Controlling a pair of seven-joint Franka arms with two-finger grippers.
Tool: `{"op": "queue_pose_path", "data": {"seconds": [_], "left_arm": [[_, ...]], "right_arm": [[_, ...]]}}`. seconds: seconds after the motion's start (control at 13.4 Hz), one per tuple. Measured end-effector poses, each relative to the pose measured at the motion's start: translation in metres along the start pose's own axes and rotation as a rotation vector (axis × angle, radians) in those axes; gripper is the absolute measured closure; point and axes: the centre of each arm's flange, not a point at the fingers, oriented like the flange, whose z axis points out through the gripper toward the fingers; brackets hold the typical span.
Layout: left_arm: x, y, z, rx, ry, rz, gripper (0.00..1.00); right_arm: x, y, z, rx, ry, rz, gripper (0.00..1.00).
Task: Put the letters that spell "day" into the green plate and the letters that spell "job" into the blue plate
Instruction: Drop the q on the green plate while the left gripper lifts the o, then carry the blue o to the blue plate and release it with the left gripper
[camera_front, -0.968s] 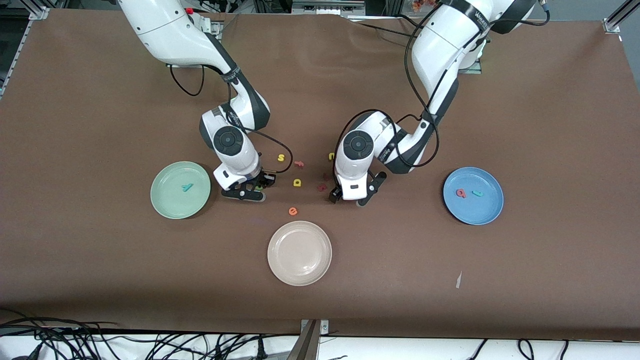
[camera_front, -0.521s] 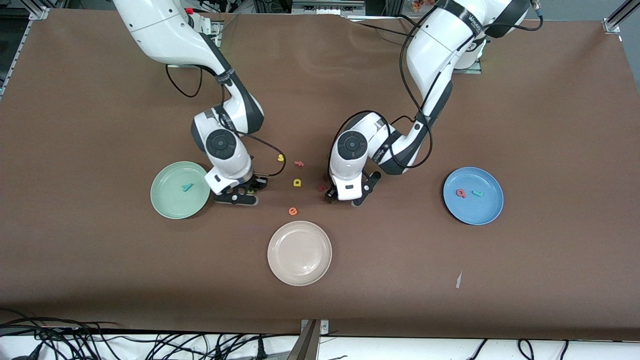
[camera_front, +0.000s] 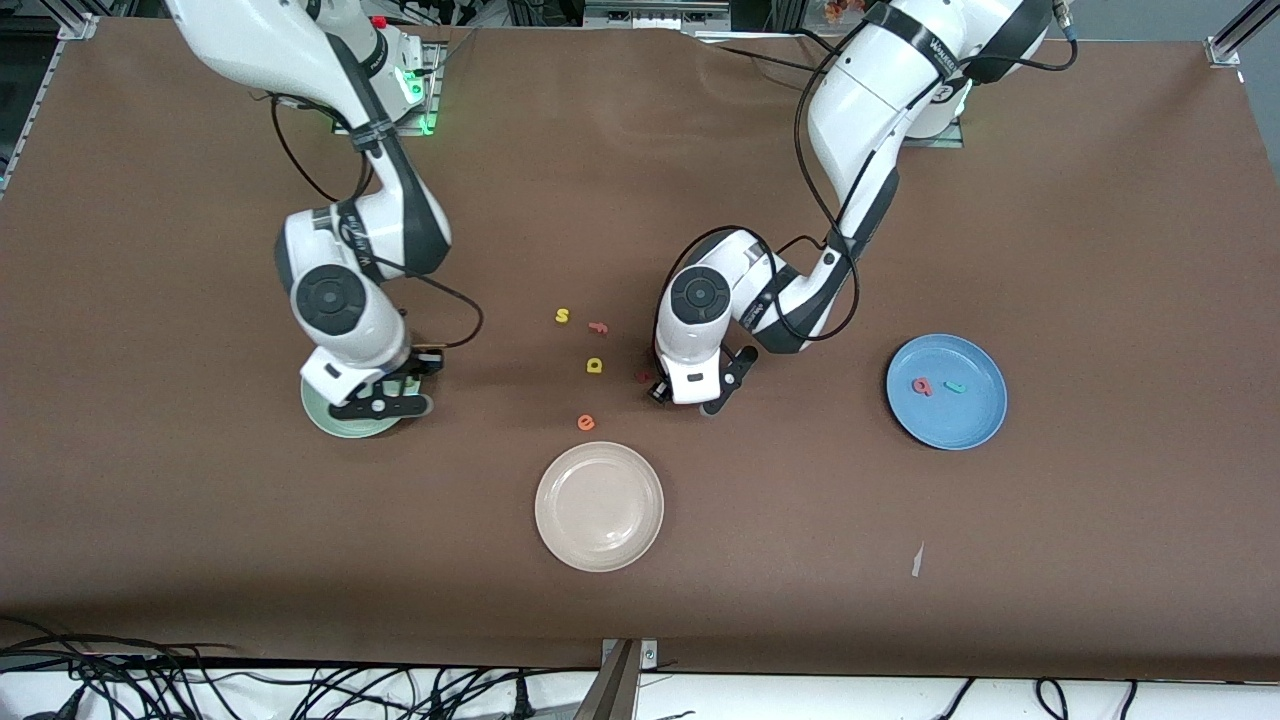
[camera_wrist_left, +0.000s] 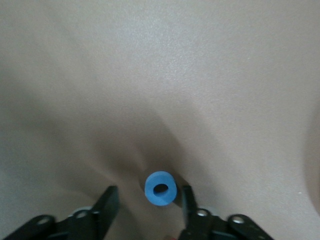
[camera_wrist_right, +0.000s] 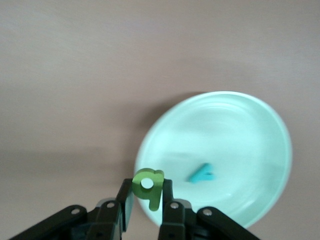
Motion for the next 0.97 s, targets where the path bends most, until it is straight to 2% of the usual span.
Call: {"op": "queue_pose_path", "data": {"seconds": [0.15,0.3,0.45,0.6,0.67,0.74,0.97], "left_arm": [[0.000,0.002,-0.003,-0.006,0.000,0.000,0.72],[0.001,0.002,-0.003,-0.007,0.000,-0.001,0.73],[0.003,0.003,-0.003,-0.008,0.002,-0.004,0.73],[0.019,0.005,-0.007,-0.002,0.011,-0.008,0.73],[0.031,0.005,-0.013,0.021,0.015,0.004,0.73],[0.046,0.004,-0.023,0.047,0.019,0.025,0.73],[0.090,-0.004,-0.062,0.129,0.014,0.123,0.73]], "right_arm": [[-0.007,0.022,0.012,-0.006,-0.007,-0.020,0.73],[-0.014,0.026,0.021,-0.004,-0.002,-0.025,0.72],[-0.015,0.024,0.023,-0.001,-0.001,-0.027,0.57],[-0.016,0.023,0.021,0.019,0.000,-0.011,0.37],[-0.016,0.022,0.019,0.027,0.001,-0.003,0.26],[-0.016,0.021,0.018,0.037,0.001,0.017,0.21],[-0.021,-0.016,0.015,0.092,-0.009,0.158,0.21]]}}
